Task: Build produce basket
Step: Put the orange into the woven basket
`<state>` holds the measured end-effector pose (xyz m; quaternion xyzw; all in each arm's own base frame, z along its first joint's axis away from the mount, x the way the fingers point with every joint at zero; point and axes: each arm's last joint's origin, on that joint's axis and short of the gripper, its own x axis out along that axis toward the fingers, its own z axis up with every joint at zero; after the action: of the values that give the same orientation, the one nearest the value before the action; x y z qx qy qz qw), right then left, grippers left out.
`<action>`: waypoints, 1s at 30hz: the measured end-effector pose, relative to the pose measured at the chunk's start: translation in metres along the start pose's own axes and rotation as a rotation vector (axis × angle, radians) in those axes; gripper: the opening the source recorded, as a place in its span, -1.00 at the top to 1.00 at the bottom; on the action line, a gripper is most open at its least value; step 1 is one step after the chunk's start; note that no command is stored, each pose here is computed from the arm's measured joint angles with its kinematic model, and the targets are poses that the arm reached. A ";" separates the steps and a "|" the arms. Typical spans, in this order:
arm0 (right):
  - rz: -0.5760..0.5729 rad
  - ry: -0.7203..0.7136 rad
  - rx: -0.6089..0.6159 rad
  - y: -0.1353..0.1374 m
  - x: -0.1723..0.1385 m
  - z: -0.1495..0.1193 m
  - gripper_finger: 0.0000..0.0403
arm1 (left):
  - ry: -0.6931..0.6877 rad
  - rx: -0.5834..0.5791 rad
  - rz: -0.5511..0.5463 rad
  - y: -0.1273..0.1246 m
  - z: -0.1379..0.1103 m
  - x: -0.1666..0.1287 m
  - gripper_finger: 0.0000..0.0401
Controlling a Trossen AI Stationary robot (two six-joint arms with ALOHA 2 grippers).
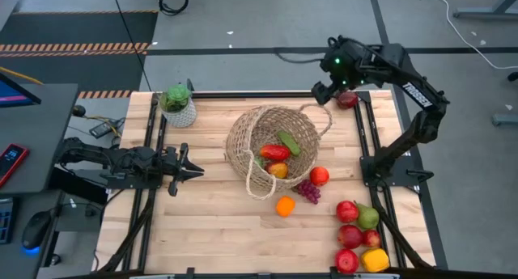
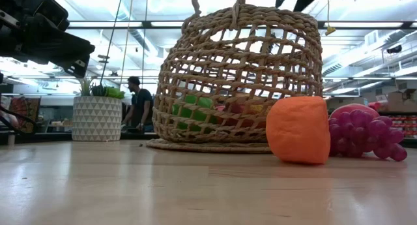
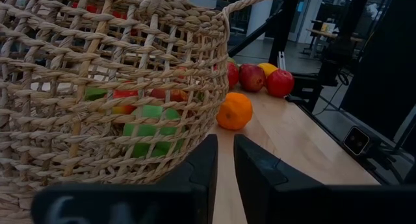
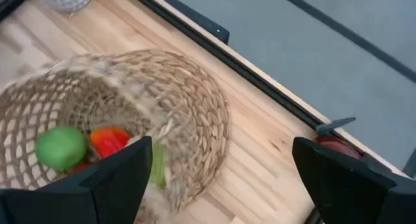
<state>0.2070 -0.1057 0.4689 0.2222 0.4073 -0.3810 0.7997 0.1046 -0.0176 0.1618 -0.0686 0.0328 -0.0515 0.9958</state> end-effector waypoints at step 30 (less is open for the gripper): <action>-0.180 0.315 0.112 -0.120 0.105 0.014 -0.85 | 0.000 0.000 0.000 0.000 0.000 0.000 0.72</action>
<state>0.1591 -0.2336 0.3850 0.2857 0.5238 -0.4338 0.6751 0.1046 -0.0176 0.1618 -0.0686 0.0329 -0.0516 0.9958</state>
